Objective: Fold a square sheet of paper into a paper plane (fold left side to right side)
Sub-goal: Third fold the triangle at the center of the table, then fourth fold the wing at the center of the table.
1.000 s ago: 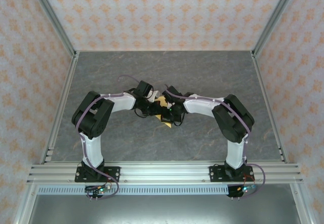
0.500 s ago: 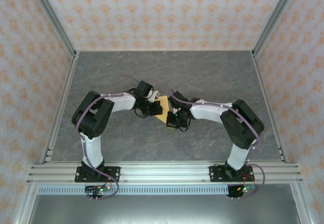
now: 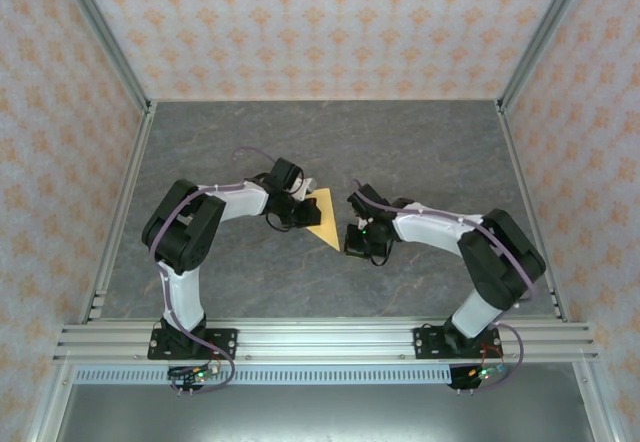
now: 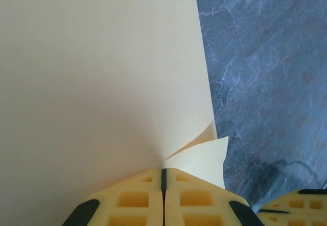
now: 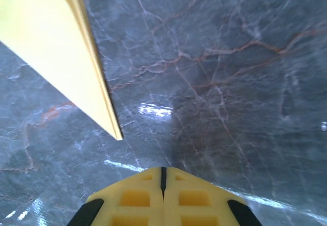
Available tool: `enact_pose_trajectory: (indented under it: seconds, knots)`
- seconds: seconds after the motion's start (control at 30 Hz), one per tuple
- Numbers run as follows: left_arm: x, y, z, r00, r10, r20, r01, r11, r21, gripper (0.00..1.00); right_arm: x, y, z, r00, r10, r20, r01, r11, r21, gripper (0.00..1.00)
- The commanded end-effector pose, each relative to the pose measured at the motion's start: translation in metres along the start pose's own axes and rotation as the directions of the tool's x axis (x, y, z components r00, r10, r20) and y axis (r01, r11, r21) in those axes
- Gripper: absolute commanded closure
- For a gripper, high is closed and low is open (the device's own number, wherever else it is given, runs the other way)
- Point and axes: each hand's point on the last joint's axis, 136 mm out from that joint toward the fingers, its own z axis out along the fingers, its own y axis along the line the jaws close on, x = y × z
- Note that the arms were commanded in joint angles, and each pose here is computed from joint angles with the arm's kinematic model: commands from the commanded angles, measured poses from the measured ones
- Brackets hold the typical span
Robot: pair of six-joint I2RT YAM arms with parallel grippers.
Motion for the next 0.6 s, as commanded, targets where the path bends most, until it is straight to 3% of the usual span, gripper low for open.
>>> enact_pose_trajectory:
  seconds: [0.0, 0.07, 0.2, 0.33, 0.57]
  knots:
    - [-0.026, -0.027, -0.039, 0.994, 0.013, 0.113, -0.017, 0.999, 0.037, 0.87, -0.023, 0.009, -0.026, 0.985, -0.127, 0.119, 0.127, 0.992, 0.013, 0.9]
    - [-0.033, -0.031, -0.058, 0.987, 0.011, 0.162, -0.018, 0.999, 0.04, 0.77, -0.034, 0.014, -0.03, 0.969, -0.19, 0.161, 0.19, 0.982, 0.017, 0.78]
    - [-0.033, -0.013, -0.086, 0.972, -0.052, 0.229, 0.051, 0.999, 0.01, 0.61, -0.056, 0.031, -0.035, 0.937, -0.271, 0.221, 0.283, 0.959, -0.023, 0.63]
    - [-0.022, 0.02, -0.09, 0.95, -0.208, 0.231, 0.214, 0.977, 0.001, 0.55, -0.066, 0.049, -0.031, 0.895, -0.361, 0.261, 0.389, 0.919, -0.064, 0.46]
    - [-0.011, 0.037, -0.073, 0.931, -0.297, 0.21, 0.302, 0.953, 0.012, 0.53, -0.083, 0.059, -0.002, 0.875, -0.425, 0.232, 0.449, 0.892, -0.061, 0.46]
